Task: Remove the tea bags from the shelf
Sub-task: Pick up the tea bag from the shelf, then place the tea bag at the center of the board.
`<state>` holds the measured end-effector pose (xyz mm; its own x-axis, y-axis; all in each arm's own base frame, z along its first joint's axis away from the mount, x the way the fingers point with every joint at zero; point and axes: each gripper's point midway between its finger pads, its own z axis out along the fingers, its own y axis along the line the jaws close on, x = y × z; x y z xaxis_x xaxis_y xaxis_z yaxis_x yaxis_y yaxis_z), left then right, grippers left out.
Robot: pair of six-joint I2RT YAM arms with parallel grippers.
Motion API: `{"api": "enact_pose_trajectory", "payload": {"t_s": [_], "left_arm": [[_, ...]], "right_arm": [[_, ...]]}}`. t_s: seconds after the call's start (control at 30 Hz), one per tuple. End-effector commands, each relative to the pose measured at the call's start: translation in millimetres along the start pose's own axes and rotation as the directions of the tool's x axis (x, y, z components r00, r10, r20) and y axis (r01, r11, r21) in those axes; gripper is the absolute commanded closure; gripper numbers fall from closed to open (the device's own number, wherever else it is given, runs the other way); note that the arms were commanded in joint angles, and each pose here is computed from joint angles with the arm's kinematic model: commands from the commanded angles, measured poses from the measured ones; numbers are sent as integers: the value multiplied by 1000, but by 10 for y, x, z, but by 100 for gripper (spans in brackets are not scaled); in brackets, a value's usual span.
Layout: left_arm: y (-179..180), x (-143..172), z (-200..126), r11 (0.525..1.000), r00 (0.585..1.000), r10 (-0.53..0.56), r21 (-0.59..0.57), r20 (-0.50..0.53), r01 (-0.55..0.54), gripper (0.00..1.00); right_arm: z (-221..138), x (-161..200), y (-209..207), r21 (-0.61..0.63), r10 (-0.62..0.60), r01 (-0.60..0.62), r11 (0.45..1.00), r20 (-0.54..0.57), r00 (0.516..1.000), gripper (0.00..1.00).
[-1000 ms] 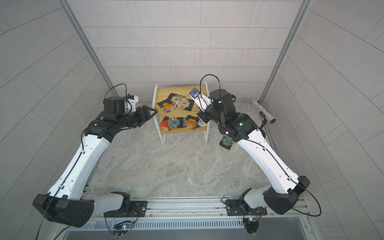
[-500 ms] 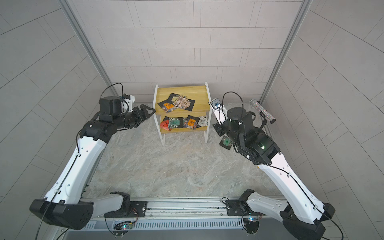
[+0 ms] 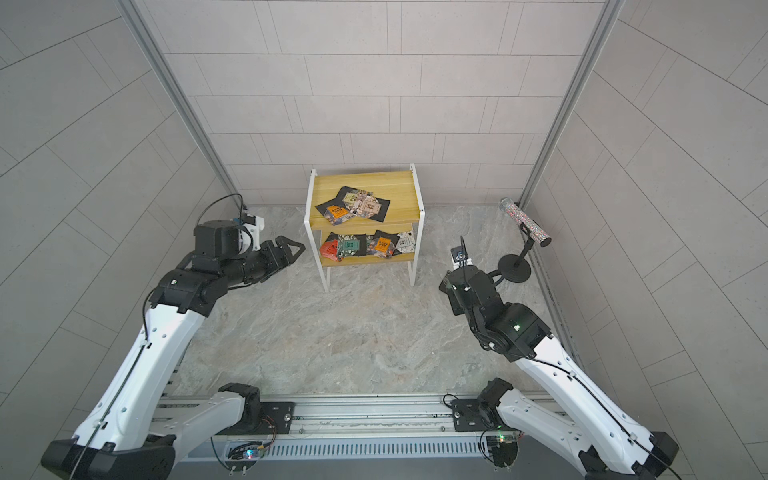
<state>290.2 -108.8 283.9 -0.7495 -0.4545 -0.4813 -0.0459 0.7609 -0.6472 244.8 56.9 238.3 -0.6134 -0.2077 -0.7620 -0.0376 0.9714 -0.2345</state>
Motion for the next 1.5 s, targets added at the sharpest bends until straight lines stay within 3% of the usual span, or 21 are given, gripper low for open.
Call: {"api": "enact_pose_trajectory", "payload": {"t_s": [0.0,0.4,0.53,0.77,0.87,0.97,1.27,1.47], "left_arm": [[194,139,15,999,1000,-7,-48,-11,6,18],[536,420,198,993,997,-45,-114,-63,37,19],[572,448,243,992,996,-45,-121,-78,35,19],[617,468,292,991,995,-44,-134,-91,32,20],[629,472,302,990,995,-43,-138,-94,30,20],[655,471,307,988,995,-42,-149,-90,28,20],[584,364,315,990,996,-39,-140,-76,28,20],[541,320,335,991,996,-41,-129,-74,31,20]], "right_arm": [[144,346,-44,75,156,-149,986,-92,984,100],[736,1273,176,169,259,-212,962,-338,905,100],[917,1450,292,165,308,-264,950,-379,873,100],[1074,1441,479,139,307,-274,952,-435,846,97],[1115,1484,533,142,305,-270,952,-470,829,90],[1104,1496,579,127,304,-278,952,-492,816,74],[867,1149,558,43,301,-314,948,-434,849,48],[817,1054,494,35,294,-306,951,-402,867,45]]}}
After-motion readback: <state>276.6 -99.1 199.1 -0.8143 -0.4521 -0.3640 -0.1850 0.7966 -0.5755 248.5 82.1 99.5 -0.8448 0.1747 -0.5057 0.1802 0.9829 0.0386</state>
